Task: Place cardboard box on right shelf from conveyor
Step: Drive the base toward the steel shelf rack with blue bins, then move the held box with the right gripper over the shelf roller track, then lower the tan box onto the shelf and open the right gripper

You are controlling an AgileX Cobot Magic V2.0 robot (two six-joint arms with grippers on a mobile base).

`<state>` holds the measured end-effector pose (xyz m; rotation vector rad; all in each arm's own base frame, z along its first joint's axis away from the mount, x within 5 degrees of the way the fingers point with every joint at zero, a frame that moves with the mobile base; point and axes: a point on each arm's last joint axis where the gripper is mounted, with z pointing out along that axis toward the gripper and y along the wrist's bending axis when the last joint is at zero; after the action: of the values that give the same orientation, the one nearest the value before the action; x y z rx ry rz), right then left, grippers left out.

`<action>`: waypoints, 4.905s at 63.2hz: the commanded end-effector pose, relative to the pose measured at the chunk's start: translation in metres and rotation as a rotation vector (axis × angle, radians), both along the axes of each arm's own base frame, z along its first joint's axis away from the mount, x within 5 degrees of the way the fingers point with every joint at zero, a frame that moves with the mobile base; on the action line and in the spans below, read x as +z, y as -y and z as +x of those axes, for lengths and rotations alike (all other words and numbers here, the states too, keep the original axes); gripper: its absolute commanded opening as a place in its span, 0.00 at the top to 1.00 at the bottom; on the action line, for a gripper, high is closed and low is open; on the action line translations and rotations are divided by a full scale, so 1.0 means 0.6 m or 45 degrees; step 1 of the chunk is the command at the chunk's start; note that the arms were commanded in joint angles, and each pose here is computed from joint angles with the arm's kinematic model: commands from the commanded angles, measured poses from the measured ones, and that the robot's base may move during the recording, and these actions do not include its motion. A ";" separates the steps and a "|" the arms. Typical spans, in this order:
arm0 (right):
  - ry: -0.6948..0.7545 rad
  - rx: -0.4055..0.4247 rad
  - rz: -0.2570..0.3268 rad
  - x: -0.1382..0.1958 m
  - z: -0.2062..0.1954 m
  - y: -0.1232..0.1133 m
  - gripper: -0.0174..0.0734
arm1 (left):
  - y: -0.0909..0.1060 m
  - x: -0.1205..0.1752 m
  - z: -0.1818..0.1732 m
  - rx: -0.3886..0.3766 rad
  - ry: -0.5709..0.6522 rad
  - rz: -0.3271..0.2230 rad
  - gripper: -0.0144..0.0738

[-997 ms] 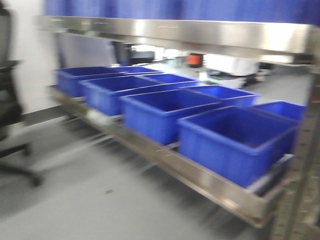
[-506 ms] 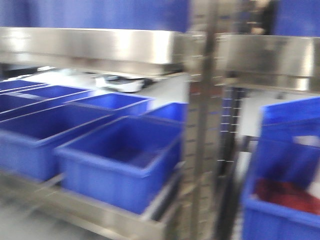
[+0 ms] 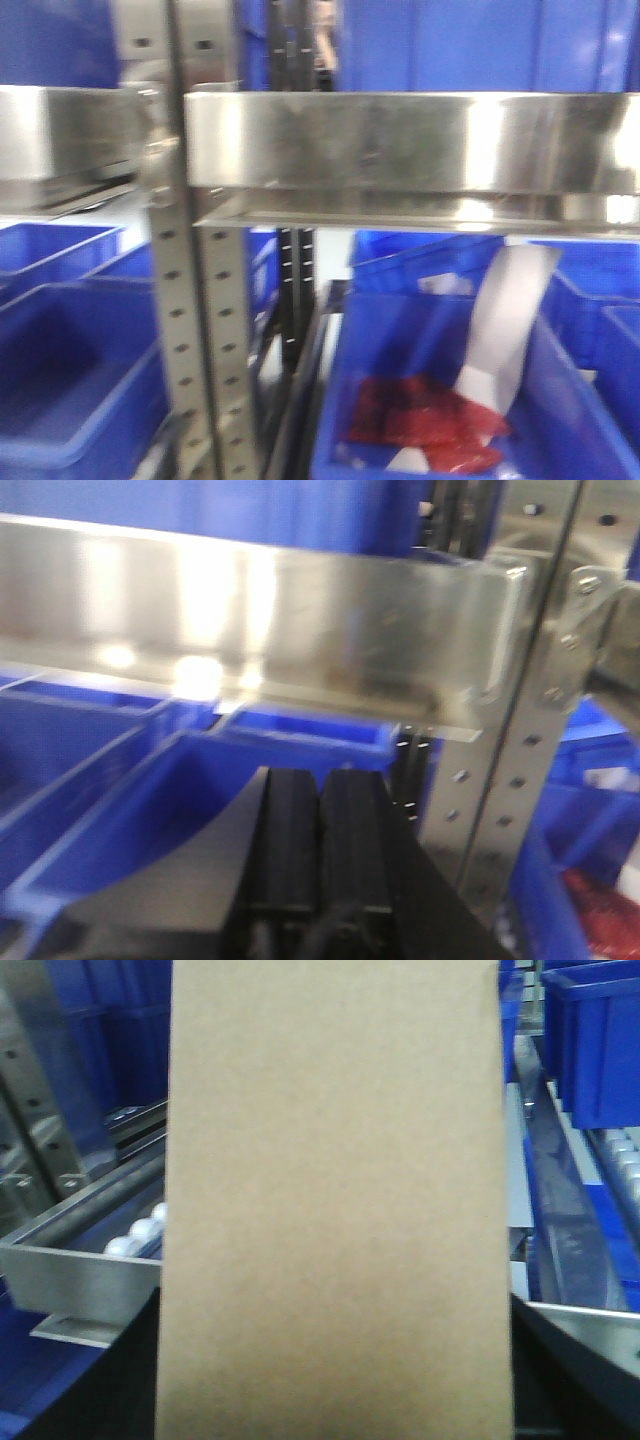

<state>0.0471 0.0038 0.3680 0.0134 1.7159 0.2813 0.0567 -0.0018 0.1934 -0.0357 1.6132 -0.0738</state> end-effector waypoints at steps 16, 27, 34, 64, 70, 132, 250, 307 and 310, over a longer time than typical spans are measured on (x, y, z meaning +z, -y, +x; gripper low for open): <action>0.156 0.001 -0.006 0.028 -0.001 0.000 0.57 | -0.001 0.015 -0.002 0.001 0.125 -0.015 0.97; 0.156 0.001 -0.006 0.028 -0.001 0.000 0.57 | -0.001 0.015 -0.002 0.001 0.125 -0.015 0.97; 0.156 0.001 -0.006 0.028 -0.001 0.000 0.57 | -0.001 0.015 -0.002 0.001 0.125 -0.015 0.97; 0.156 0.001 -0.006 0.028 -0.001 0.000 0.57 | -0.001 0.015 -0.002 0.001 0.125 -0.015 0.97; 0.156 0.001 -0.006 0.028 -0.001 0.000 0.57 | -0.001 0.015 -0.002 0.001 0.125 -0.015 0.97; 0.176 0.015 -0.151 0.073 0.029 -0.009 0.57 | -0.001 0.015 -0.002 0.001 0.125 -0.015 0.97; 0.087 0.631 -1.712 0.006 0.407 -0.170 0.30 | -0.001 0.015 -0.002 0.001 0.125 -0.015 0.97; -0.066 0.459 -0.881 0.064 0.277 -0.142 0.14 | -0.001 0.015 -0.002 0.001 0.125 -0.015 0.97; -0.045 0.428 -0.792 0.063 0.262 -0.135 0.18 | -0.001 0.015 -0.002 0.001 0.125 -0.015 0.97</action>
<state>0.2210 0.0920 0.3872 -0.9241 1.8672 -0.1068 0.0567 -0.0018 0.1934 -0.0357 1.6132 -0.0738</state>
